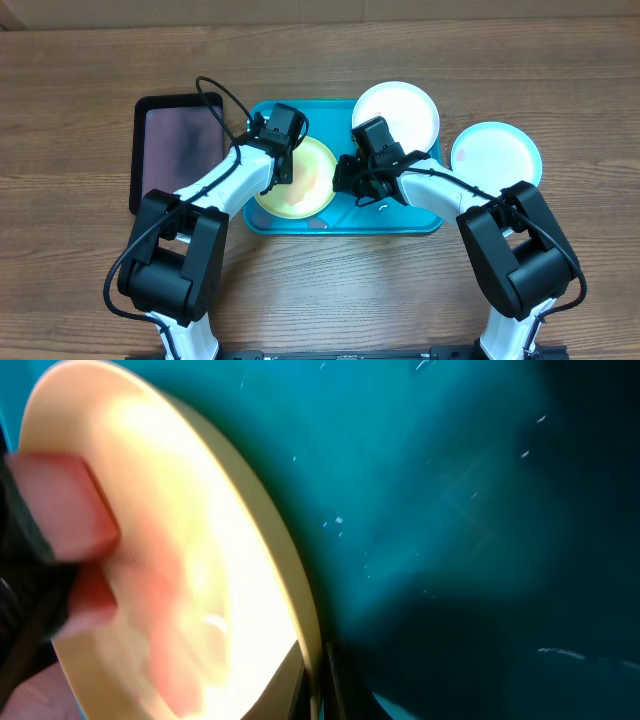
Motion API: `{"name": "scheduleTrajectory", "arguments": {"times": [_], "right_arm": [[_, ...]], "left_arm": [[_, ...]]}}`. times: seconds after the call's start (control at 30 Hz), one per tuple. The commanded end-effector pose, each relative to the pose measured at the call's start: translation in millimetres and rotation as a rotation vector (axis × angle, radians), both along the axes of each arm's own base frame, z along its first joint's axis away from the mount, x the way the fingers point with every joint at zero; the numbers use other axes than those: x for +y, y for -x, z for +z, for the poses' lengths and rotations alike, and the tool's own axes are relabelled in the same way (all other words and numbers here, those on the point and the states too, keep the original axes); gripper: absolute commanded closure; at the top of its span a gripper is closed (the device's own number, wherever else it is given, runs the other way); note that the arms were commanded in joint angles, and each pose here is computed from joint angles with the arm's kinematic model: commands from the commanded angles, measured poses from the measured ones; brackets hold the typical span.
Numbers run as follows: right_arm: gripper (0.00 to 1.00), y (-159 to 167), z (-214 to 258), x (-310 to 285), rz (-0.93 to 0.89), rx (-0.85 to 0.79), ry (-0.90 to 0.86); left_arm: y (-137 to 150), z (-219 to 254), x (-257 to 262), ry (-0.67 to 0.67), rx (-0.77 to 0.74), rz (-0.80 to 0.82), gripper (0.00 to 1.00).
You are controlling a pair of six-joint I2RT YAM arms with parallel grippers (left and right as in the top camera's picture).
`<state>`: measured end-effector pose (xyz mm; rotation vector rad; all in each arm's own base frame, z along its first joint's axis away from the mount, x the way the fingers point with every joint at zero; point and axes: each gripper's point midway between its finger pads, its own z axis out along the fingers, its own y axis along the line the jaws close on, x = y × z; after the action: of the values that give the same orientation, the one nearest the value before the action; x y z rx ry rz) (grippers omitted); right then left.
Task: Clean dirty plates on tray and stack at the side
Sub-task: 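Scrub the yellow plate with the sponge while the right gripper holds its rim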
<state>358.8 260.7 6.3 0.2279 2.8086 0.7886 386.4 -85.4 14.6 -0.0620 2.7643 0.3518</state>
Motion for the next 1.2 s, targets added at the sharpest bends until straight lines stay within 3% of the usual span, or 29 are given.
{"name": "scheduleTrajectory", "arguments": {"times": [0.0,0.07,0.13,0.2,0.5,0.67,0.77,0.9,1.03,1.17], "right_arm": [[0.94,2,-8,-3,-0.001,0.015,0.019],[0.94,2,-8,-3,0.000,0.015,0.019],[0.94,2,-8,-3,0.000,0.015,0.019],[0.94,2,-8,-3,-0.001,0.015,0.018],[0.94,3,-8,-3,-0.001,0.018,0.020],[0.94,4,-9,-4,0.000,0.022,0.022],[0.94,4,-9,-4,0.000,0.025,0.024],[0.94,4,-9,-4,0.000,0.025,0.025],[0.94,4,-9,-4,0.002,0.023,0.025],[0.94,4,-9,-4,0.002,0.021,0.023]], "left_arm": [[32,-16,-11,0.067,0.153,-0.018,0.96],[60,-23,-50,0.258,0.305,-0.156,0.96],[73,-21,-76,0.376,0.364,-0.272,0.96],[79,-19,-90,0.418,0.383,-0.384,0.96],[50,-15,-96,0.407,0.258,-0.414,0.96],[13,-11,-79,0.276,0.108,-0.378,0.96],[-18,-1,-47,0.111,-0.044,-0.204,0.96],[-30,16,1,-0.080,-0.182,0.051,0.96],[-12,8,5,-0.086,-0.102,0.065,0.96],[37,-18,-36,0.126,0.199,-0.172,0.96]]}}
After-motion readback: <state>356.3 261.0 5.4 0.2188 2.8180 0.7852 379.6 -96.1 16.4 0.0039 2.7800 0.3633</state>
